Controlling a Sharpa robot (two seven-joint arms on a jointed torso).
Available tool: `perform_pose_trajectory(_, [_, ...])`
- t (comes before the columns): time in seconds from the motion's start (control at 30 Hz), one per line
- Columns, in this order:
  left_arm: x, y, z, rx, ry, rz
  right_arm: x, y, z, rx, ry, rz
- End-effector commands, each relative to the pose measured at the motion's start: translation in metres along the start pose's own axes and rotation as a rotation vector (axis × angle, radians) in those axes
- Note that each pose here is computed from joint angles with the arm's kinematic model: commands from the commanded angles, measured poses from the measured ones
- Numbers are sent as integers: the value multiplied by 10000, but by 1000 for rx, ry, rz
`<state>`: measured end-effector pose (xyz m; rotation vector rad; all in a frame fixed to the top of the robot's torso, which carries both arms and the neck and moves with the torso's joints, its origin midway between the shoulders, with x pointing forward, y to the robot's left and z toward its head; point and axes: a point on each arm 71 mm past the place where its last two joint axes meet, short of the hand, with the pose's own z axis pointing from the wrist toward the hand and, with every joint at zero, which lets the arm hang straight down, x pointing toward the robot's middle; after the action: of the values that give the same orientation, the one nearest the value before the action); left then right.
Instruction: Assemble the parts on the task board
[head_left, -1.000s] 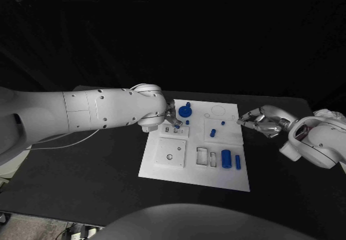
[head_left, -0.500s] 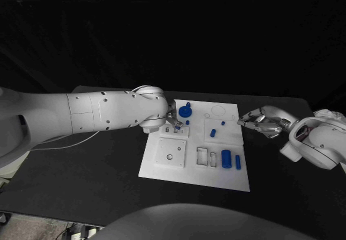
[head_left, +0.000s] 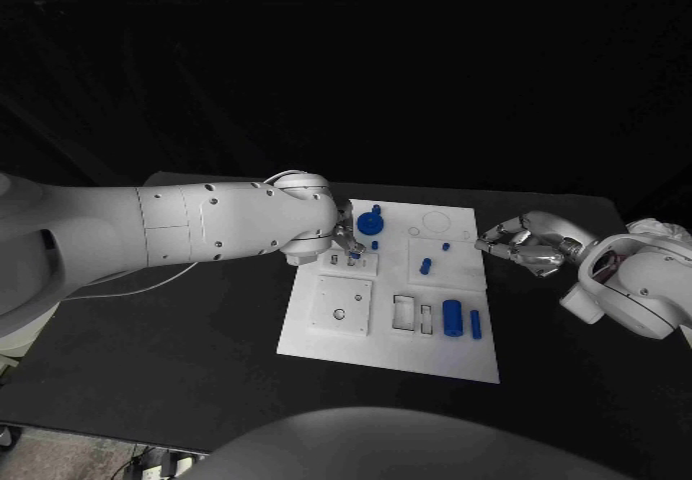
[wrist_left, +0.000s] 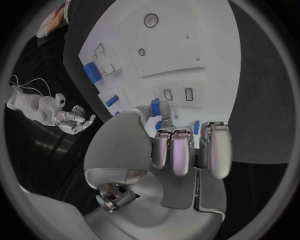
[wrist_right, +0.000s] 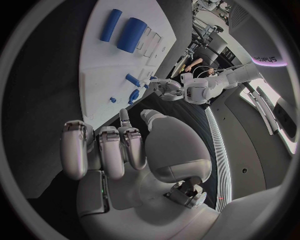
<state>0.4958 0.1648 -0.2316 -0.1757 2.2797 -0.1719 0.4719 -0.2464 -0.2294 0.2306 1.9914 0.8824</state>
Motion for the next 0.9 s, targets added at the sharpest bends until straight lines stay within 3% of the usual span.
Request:
perform_pose_trajectory(0.03, [7, 27, 3, -50, 9, 46, 12, 3, 3, -2, 10, 2])
perform_pose_trajectory(0.9, [55, 81, 65, -67, 26, 70, 19, 7, 24, 2, 14, 1])
